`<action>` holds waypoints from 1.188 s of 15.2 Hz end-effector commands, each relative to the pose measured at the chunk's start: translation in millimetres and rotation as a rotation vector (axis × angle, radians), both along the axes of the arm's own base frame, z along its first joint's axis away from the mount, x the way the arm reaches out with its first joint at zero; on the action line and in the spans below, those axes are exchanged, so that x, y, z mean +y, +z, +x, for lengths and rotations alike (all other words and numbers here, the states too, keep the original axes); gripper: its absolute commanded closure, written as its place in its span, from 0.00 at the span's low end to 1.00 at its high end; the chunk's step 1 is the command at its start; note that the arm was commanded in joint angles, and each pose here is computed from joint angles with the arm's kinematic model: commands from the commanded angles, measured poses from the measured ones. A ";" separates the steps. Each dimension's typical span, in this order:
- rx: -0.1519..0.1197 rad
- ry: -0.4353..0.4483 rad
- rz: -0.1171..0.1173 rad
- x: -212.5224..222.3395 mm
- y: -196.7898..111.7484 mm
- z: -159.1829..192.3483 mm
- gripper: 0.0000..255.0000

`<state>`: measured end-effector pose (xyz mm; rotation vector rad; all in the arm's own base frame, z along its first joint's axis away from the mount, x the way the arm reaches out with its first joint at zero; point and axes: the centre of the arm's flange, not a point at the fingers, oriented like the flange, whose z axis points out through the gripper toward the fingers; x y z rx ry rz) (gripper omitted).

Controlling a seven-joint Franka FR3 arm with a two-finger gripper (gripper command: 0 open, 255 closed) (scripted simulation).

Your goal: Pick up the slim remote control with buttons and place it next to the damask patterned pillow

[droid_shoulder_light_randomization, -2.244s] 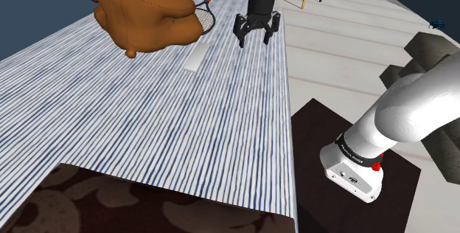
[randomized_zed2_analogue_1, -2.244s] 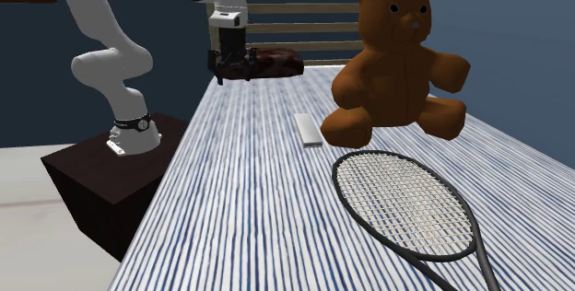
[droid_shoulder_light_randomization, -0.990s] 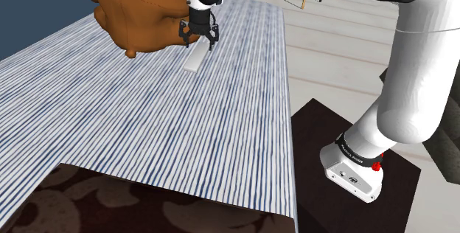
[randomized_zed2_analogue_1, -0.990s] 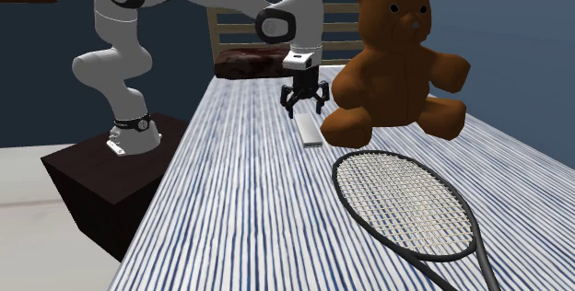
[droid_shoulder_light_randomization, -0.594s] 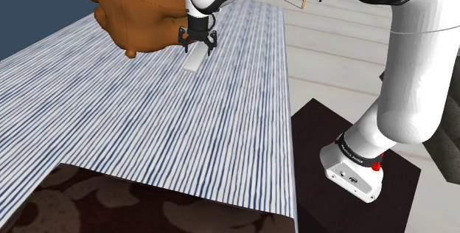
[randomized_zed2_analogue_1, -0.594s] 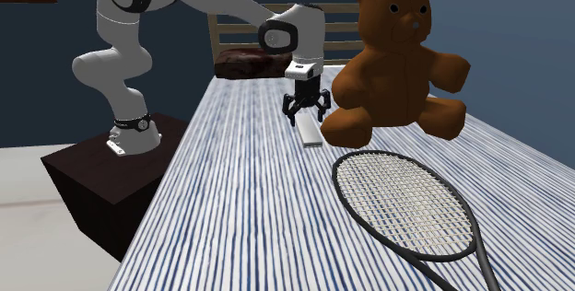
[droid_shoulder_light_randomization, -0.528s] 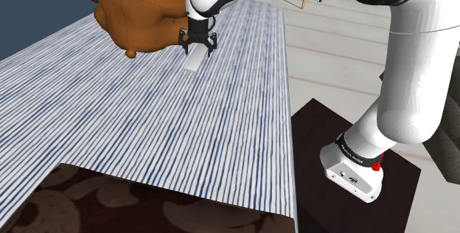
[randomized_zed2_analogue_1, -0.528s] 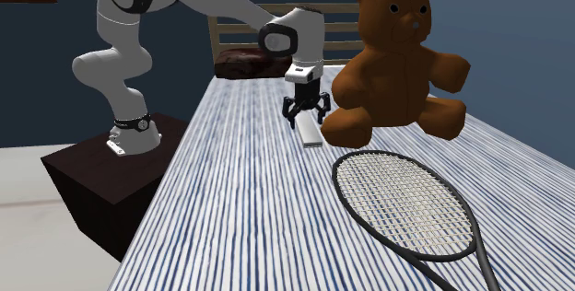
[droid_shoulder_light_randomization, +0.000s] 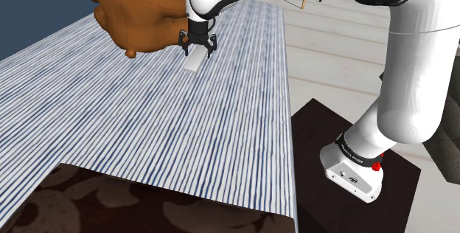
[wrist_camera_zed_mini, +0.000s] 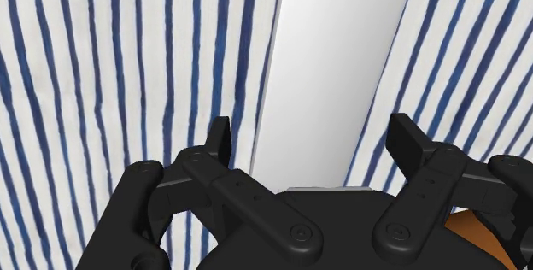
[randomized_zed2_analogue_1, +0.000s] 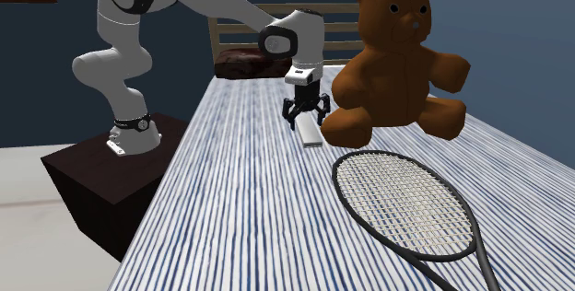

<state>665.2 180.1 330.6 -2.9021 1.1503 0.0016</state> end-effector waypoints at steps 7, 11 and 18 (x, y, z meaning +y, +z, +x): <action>0.000 0.000 0.000 0.1 -0.2 0.0 1.00; 0.000 0.000 0.000 0.0 5.2 0.0 1.00; 0.000 0.000 0.000 0.0 42.2 0.0 1.00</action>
